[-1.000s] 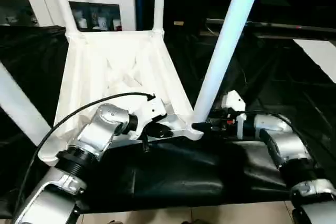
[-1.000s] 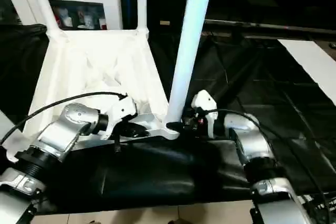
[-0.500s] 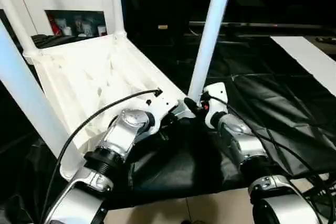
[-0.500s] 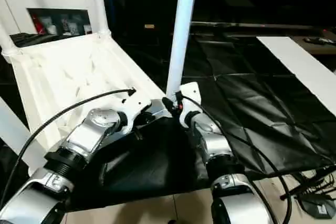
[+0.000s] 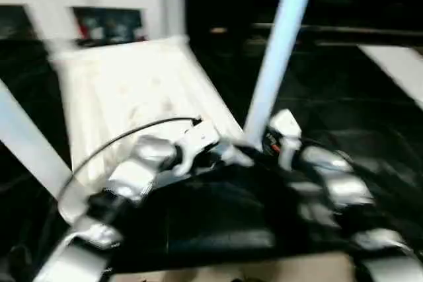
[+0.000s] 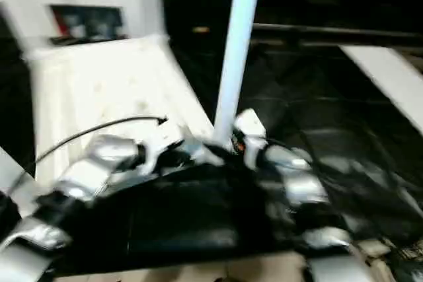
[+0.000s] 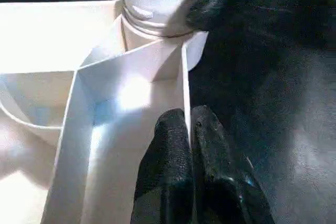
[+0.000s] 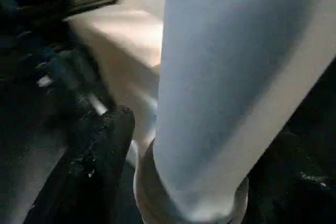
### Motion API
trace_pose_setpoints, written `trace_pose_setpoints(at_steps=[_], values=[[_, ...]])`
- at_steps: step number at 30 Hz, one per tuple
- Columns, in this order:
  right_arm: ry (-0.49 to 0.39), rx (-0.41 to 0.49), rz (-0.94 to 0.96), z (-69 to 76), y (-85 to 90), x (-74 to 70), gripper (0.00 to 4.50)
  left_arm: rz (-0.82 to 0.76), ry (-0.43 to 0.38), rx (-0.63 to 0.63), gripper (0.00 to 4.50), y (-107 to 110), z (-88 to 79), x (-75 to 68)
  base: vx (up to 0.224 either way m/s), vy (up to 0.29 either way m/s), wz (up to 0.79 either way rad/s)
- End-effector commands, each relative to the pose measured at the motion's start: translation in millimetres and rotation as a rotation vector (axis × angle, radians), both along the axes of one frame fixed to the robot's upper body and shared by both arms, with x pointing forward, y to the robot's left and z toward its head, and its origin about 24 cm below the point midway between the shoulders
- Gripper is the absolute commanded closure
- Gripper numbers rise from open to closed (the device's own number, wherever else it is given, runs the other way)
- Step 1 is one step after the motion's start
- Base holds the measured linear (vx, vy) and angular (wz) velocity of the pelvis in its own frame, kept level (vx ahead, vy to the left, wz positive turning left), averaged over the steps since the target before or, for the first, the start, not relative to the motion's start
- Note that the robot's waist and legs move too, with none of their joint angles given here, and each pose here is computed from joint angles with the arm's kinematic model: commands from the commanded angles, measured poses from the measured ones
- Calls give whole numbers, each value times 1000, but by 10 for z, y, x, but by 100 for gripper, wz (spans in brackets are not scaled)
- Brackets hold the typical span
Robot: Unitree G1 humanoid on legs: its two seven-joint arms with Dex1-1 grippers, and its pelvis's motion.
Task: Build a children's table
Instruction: Rotate leg to tighten
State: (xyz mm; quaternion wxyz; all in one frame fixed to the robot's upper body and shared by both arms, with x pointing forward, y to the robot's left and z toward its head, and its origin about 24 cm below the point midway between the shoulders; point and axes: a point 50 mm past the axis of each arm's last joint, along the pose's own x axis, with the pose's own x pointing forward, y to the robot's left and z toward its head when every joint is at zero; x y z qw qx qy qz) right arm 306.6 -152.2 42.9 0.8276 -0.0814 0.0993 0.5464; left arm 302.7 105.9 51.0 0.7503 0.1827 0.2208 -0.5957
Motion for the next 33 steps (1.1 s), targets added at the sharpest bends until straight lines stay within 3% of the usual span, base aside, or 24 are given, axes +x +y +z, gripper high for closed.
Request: trace_pose_setpoints(at_steps=[1, 10, 15, 21, 23, 25, 26, 28, 31, 33], values=[[27, -14, 126, 8, 36, -71, 124, -151, 108, -8, 450, -73, -96, -182, 0, 0, 0], [57, -40, 185, 46, -67, -90, 124, -254, 162, -11, 450, 48, -44, -259, 0, 0, 0], [97, -37, 225, 20, -81, -131, 181, -239, 161, -20, 450, 68, -27, -244, 0, 0, 0], [106, -12, 159, -32, -23, -102, 195, -114, 110, -13, 450, 95, -54, -140, 0, 0, 0], [89, -5, 15, -96, 18, -23, 196, 9, 53, -23, 450, 69, -55, -24, 0, 0, 0], [102, -10, -49, -133, 33, 11, 196, 42, 38, -17, 450, 67, -61, 4, -26, 2, -2], [124, -21, -215, -235, 95, 80, 197, 139, 1, -3, 450, 40, -82, 81, -51, 3, -4], [134, -23, -279, -275, 127, 101, 197, 177, -12, 1, 450, 21, -90, 108, -57, 4, -4], [195, 3, -590, -414, 339, 202, 198, 327, -51, -12, 450, -176, -109, 205, -39, 3, -3], [211, 9, -666, -436, 392, 227, 198, 364, -65, -13, 450, -233, -111, 229, 0, 0, 0]])
